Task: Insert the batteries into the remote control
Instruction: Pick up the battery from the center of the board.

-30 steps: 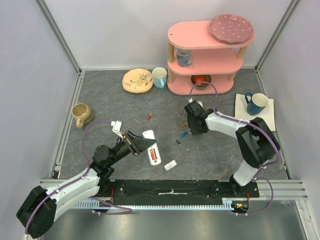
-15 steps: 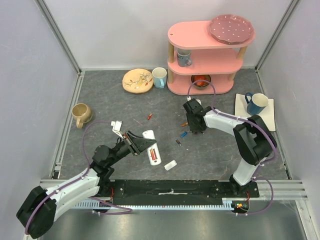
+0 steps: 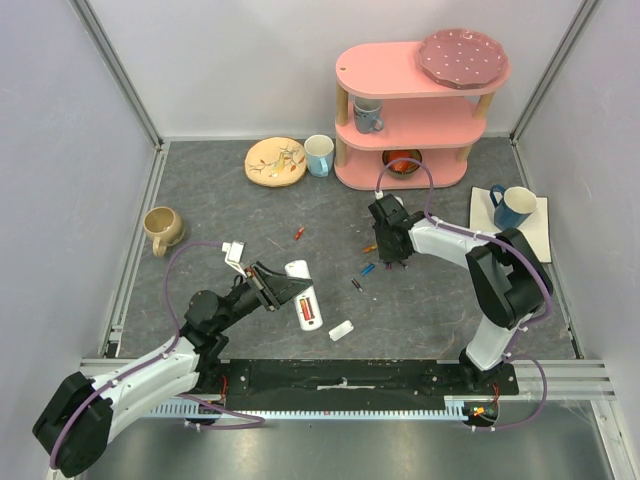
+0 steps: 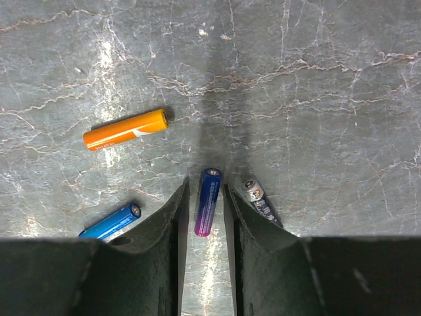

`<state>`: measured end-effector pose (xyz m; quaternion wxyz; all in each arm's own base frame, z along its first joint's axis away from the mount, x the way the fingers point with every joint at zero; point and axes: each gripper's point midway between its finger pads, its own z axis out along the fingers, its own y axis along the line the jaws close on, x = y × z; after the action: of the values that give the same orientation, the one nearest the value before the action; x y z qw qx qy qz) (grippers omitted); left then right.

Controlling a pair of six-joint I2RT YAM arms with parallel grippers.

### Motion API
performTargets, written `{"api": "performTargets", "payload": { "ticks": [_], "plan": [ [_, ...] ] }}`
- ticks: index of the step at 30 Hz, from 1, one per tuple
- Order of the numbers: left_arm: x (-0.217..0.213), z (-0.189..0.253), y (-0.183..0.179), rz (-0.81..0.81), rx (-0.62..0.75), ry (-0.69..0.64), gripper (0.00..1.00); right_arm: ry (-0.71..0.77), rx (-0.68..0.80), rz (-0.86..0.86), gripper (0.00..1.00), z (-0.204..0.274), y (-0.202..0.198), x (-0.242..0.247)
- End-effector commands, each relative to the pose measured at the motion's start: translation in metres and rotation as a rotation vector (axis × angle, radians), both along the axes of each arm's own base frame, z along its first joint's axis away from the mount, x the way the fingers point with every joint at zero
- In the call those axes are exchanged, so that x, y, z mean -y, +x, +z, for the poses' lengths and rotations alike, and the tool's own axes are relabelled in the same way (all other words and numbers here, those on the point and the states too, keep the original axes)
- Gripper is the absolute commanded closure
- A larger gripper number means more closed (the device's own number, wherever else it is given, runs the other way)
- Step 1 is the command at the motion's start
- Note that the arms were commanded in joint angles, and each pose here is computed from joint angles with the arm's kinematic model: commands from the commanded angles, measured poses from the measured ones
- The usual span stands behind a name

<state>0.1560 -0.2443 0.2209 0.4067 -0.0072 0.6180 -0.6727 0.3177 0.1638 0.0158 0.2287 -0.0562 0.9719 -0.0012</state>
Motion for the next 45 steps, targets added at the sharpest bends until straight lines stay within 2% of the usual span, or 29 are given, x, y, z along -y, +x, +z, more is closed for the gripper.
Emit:
{"api": "performTargets", "payload": {
  "ticks": [1, 10, 20, 22, 24, 27, 29, 37, 42, 45],
  "plan": [
    [-0.002, -0.007, -0.004, -0.009, -0.002, -0.005, 0.98, 0.004, -0.013, 0.005, 0.66, -0.007, 0.003, 0.001],
    [-0.002, -0.008, -0.004, -0.01, -0.005, -0.004, 0.98, 0.007, -0.041, 0.016, 0.69, -0.012, -0.001, 0.003],
    [-0.002, -0.007, -0.004, -0.009, -0.003, -0.008, 0.98, 0.022, -0.054, 0.018, 0.87, -0.014, -0.003, 0.003],
    [-0.002, -0.007, -0.004, -0.009, -0.003, -0.006, 0.98, 0.029, -0.046, 0.019, 1.0, -0.01, -0.003, 0.003],
    [-0.001, -0.007, -0.003, -0.01, -0.005, -0.002, 0.98, 0.053, -0.026, 0.028, 1.0, -0.006, -0.003, 0.0],
    [0.002, -0.001, -0.001, -0.016, 0.007, -0.001, 0.98, 0.143, 0.049, 0.062, 1.0, 0.017, -0.002, -0.012],
    [0.004, 0.005, 0.001, -0.017, 0.016, 0.0, 0.98, 0.214, 0.154, 0.089, 1.0, 0.049, 0.0, -0.023],
    [0.01, 0.027, 0.016, 0.002, 0.004, -0.062, 0.98, 0.43, 0.452, 0.126, 1.0, 0.141, -0.03, -0.03],
    [0.013, 0.027, 0.031, 0.032, -0.071, -0.126, 0.98, 0.534, 0.575, 0.178, 1.0, 0.176, -0.06, -0.048],
    [0.015, 0.032, 0.037, 0.034, -0.097, -0.178, 0.98, 0.573, 0.6, 0.226, 1.0, 0.194, -0.08, -0.063]
  ]
}}
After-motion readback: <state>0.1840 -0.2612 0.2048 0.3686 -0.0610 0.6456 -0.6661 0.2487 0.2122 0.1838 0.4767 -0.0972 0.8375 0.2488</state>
